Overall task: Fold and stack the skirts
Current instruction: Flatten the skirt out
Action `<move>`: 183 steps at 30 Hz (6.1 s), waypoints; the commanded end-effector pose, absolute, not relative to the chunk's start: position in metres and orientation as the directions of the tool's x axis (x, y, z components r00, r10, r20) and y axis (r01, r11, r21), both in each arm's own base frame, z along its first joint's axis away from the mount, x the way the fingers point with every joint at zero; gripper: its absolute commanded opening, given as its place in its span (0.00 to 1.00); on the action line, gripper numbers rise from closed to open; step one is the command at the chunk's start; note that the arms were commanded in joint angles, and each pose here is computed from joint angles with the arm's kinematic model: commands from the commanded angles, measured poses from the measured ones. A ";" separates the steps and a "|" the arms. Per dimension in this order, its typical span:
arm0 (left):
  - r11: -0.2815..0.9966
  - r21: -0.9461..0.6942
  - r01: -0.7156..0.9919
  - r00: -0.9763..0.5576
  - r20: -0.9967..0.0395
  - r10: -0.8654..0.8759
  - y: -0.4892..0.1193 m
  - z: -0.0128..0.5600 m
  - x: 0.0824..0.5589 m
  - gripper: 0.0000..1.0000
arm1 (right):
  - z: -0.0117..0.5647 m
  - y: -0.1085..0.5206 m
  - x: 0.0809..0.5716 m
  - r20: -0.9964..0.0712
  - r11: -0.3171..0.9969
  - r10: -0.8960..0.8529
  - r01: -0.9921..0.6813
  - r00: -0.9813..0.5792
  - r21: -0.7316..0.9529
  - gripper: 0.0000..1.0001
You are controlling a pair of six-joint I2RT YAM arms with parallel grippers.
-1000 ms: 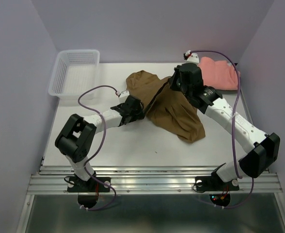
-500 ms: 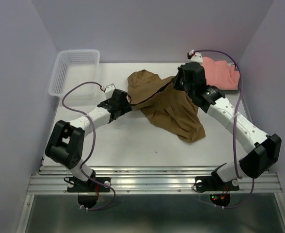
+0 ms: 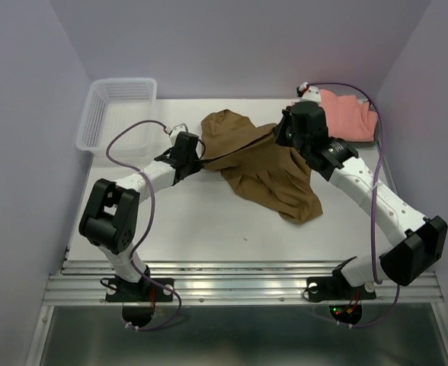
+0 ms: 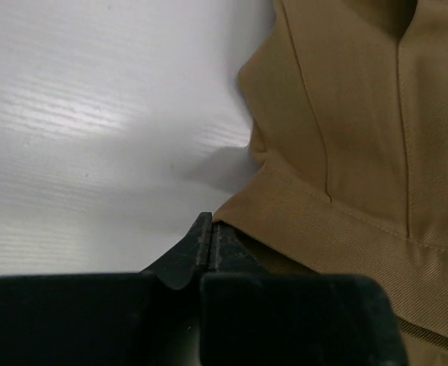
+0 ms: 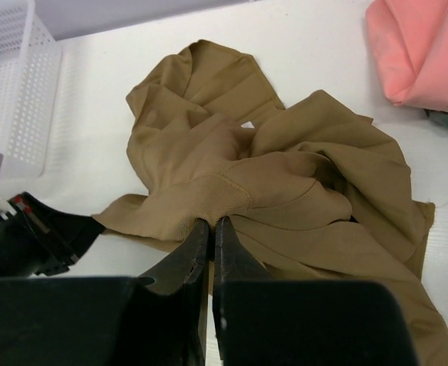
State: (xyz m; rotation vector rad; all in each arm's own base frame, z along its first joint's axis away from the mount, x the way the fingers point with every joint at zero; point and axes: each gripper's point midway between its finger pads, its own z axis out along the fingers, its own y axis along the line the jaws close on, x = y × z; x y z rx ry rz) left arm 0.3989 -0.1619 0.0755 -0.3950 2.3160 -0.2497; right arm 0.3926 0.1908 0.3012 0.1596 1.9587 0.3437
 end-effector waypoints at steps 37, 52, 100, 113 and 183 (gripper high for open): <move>0.889 -0.456 -0.037 0.131 -0.884 -0.448 -0.085 0.477 0.401 0.00 | 0.505 0.081 0.339 -0.955 0.956 0.271 0.083 0.118 0.281 0.01; 0.897 -0.421 0.136 0.156 -0.885 -0.439 -0.112 0.560 0.510 0.00 | 0.563 0.042 0.481 -0.949 0.972 0.223 0.028 0.223 0.234 0.01; 0.771 -0.629 0.104 -0.216 -0.771 -0.599 -0.151 0.306 0.342 0.00 | 0.335 0.057 0.323 -0.836 0.848 0.526 0.022 -0.157 0.529 0.01; 0.716 -0.478 0.509 0.259 -0.709 -0.656 -0.098 0.574 0.214 0.00 | 0.567 0.063 0.209 -0.829 0.846 0.492 -0.369 0.264 0.385 0.01; 0.862 -0.459 0.215 0.313 -0.804 -0.506 -0.065 0.597 0.358 0.00 | 0.573 0.036 0.370 -0.914 0.958 0.286 -0.066 0.289 0.279 0.01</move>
